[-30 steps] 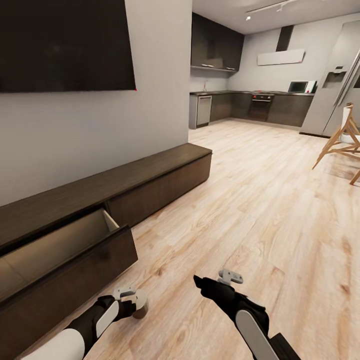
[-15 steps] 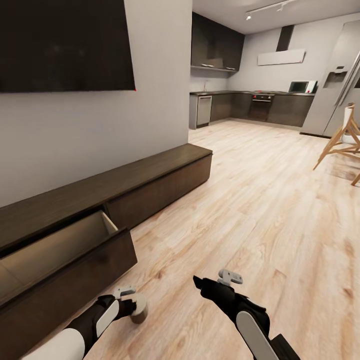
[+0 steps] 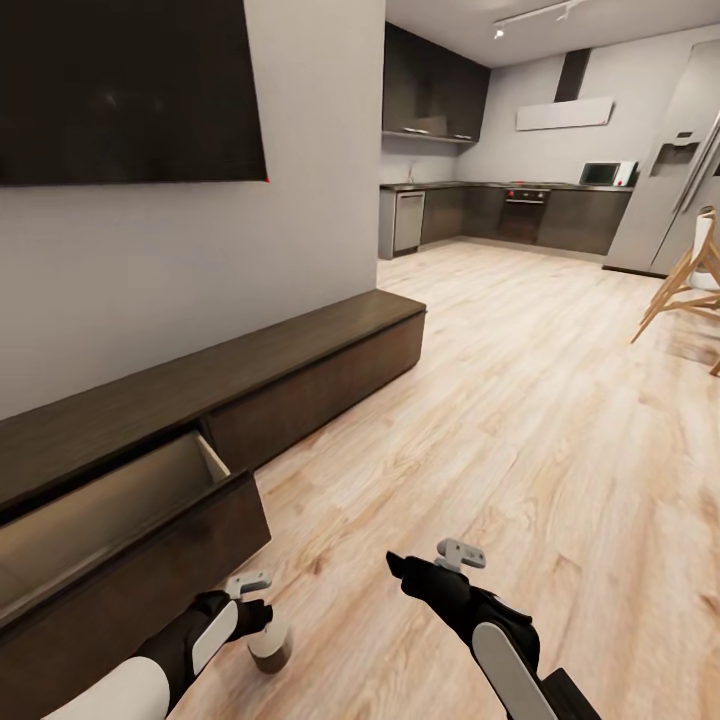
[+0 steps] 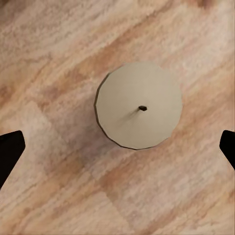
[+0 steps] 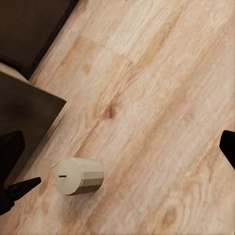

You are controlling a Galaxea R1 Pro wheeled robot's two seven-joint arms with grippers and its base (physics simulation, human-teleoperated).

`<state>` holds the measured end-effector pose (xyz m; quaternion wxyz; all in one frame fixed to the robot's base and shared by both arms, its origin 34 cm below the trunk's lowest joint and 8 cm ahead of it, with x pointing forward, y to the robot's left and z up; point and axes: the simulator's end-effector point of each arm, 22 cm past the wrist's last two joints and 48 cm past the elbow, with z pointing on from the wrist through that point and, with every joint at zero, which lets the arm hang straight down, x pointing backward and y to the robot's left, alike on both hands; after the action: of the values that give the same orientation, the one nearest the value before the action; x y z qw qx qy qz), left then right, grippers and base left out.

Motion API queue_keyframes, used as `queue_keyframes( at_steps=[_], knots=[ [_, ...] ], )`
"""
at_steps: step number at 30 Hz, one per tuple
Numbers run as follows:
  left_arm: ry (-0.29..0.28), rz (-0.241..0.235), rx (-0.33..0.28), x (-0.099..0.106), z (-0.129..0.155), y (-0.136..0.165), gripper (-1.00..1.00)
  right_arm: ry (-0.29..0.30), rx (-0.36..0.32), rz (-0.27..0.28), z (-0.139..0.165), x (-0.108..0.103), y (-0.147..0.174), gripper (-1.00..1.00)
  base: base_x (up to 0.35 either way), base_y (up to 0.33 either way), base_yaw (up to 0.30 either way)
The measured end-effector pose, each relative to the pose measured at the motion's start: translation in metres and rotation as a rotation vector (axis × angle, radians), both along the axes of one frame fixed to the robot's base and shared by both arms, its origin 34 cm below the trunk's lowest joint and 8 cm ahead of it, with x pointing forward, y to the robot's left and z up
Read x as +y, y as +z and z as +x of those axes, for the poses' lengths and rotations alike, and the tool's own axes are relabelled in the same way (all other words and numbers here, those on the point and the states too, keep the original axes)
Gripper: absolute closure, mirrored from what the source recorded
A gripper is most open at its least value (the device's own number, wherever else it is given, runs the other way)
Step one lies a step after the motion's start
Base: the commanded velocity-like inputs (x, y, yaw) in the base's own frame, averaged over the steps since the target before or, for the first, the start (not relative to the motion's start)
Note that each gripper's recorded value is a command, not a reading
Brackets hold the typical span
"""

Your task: Place each of the two pumpkins and all three candles from the living room inside a cabinet in the living room (use any cabinet), then make sure every cabinet is closed, and position the cauldron so it is next to a table in the living room.

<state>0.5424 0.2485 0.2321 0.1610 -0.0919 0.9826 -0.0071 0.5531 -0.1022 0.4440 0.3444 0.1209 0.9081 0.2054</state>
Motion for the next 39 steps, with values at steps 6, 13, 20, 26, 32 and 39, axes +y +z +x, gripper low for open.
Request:
queue_keyframes(
  at_steps=[6, 13, 20, 26, 32, 39],
  knots=[
    [0.001, -0.002, 0.002, -0.0002, -0.0008, -0.0006, -1.0, 0.0, 0.001, 0.0, -0.0001, 0.0, -0.0003, -1.0, 0.092, -0.072, 0.0],
    [0.001, -0.003, 0.002, -0.0003, -0.0009, -0.0005, -1.0, 0.0, 0.0, 0.0, -0.0001, -0.0001, -0.0001, -1.0, 0.124, -0.057, 0.0],
    [0.002, -0.004, 0.002, -0.0002, -0.0008, -0.0007, -1.0, 0.0, 0.001, 0.0, -0.0001, -0.0001, -0.0004, -1.0, 0.06, -0.034, 0.0],
    [0.002, -0.004, 0.002, -0.0003, -0.0008, -0.0007, -1.0, 0.0, 0.001, 0.0, -0.0001, -0.0001, -0.0004, -1.0, 0.021, 0.001, 0.0],
    [0.002, -0.004, 0.005, -0.0001, -0.0018, -0.0011, -1.0, 0.0, 0.001, 0.0, -0.0001, 0.0, -0.0003, -1.0, 0.117, 0.067, 0.0],
    [0.003, -0.004, 0.003, -0.0003, -0.0012, -0.0009, -1.0, 0.003, -0.003, 0.01, 0.0003, 0.0019, 0.0011, -1.0, 0.025, 0.016, 0.0]
  ],
)
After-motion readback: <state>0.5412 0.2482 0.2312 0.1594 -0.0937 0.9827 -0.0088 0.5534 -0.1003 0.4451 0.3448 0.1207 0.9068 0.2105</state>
